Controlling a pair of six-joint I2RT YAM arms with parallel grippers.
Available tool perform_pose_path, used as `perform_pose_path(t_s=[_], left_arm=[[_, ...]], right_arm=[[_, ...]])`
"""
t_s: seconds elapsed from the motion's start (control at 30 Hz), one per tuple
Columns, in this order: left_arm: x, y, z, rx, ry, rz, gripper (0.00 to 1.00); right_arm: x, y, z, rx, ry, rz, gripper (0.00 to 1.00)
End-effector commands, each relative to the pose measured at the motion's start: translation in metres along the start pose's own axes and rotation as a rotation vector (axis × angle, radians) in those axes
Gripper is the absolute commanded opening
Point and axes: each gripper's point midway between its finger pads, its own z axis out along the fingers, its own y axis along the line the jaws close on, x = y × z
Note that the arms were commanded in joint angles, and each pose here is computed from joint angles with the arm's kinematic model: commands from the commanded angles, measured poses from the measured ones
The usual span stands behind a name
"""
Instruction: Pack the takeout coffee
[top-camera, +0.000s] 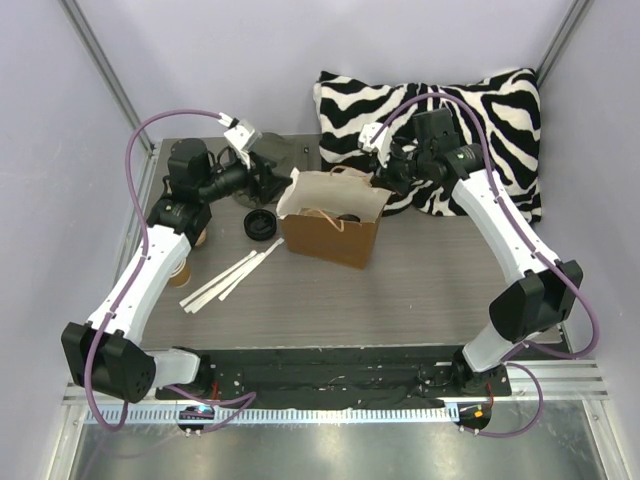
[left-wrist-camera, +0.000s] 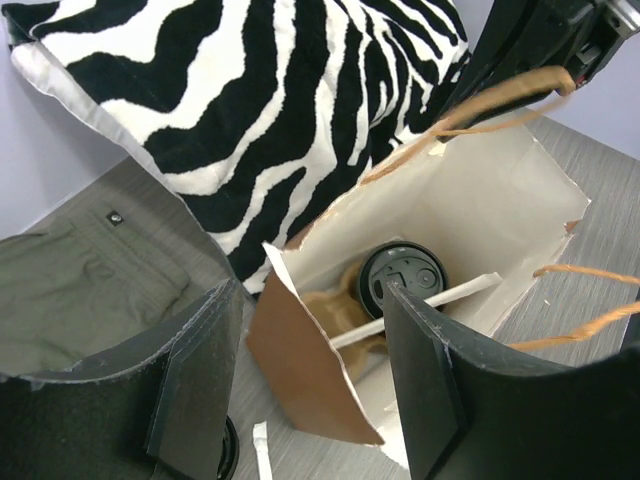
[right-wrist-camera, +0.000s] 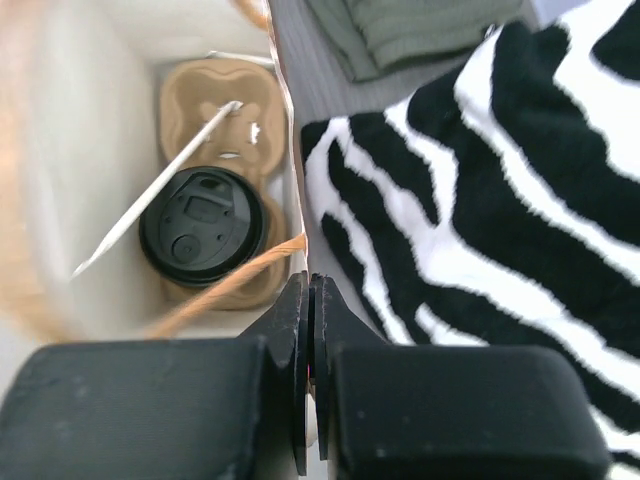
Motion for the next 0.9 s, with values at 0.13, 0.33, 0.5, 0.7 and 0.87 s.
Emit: perform_pose_path(t_s=[0.13,0.33,0.5,0.7,0.87], left_arm=[[-0.007,0.003,-0.005,-0.025,-0.017,0.009,0.63],[-0.003,0.018,-0.004,-0.099,0.046,-0.033,0.81],[-0.006,0.026,-0.004,-0.136,0.067,-0.099,0.94],[-0.021,0.042,-0.013,-0.221,0.073,-0.141,1.0],[-0.028,0.072,-0.031,-0.358,0.228,-0.208,1.0]], right_arm=[[-0.035,-0.015,0.0,-0.002,-0.119,-0.256,0.02],[-0.044,-0.026,0.0,0.023,-0.128,-0.249,0.3],[-0.058,-0.034,-0.005,0.054,-0.152,-0.216,0.59],[-0.091,-0.043,-0.031,0.138,-0.228,-0.151,0.75],[-0.114,-0.048,-0.061,0.233,-0.291,-0.049,0.84]])
